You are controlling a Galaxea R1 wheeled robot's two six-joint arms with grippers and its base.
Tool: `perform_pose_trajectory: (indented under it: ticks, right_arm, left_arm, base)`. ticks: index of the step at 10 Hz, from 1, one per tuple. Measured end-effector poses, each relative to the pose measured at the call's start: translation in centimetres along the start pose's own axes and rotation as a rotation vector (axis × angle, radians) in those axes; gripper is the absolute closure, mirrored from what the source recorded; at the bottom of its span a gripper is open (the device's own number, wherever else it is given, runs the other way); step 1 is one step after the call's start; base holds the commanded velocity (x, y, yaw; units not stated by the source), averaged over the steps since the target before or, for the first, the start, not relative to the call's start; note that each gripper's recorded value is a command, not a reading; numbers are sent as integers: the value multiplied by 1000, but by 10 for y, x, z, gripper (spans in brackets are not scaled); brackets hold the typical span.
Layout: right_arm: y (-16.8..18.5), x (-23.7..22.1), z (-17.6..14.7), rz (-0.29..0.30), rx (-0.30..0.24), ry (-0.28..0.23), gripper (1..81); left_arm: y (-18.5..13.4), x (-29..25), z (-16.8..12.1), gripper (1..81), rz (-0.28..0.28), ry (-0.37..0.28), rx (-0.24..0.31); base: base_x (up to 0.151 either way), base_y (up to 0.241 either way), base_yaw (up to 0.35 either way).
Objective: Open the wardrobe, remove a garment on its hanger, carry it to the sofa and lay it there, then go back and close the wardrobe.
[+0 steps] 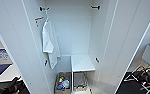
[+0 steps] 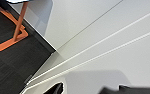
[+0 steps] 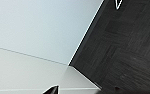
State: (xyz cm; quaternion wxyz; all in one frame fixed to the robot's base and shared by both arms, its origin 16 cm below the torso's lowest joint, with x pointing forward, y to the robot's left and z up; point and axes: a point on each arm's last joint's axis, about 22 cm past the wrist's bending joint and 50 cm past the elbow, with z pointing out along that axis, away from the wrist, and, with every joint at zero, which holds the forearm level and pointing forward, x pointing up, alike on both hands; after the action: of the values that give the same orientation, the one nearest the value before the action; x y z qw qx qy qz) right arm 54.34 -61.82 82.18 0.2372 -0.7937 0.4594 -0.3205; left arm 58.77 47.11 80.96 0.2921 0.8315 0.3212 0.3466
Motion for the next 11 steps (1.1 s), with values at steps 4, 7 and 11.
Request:
perform_pose_trajectory:
  ticks: [4, 7, 11]
  right_arm:
    - [-47, -140, 37, 40, 108, -272, 10]
    - [-79, -229, 49, 37, 168, -426, 10]
    - [-185, -390, 71, -25, 328, -604, 10]
  left_arm:
    - [51, -54, 42, 10, -67, -88, -79]
    - [106, -150, 86, 10, -105, -222, -159]
    - [180, -293, 120, 10, -10, -422, -247]
  base:
    - [0, 0, 0]
    - [0, 0, 0]
    - [0, 0, 0]
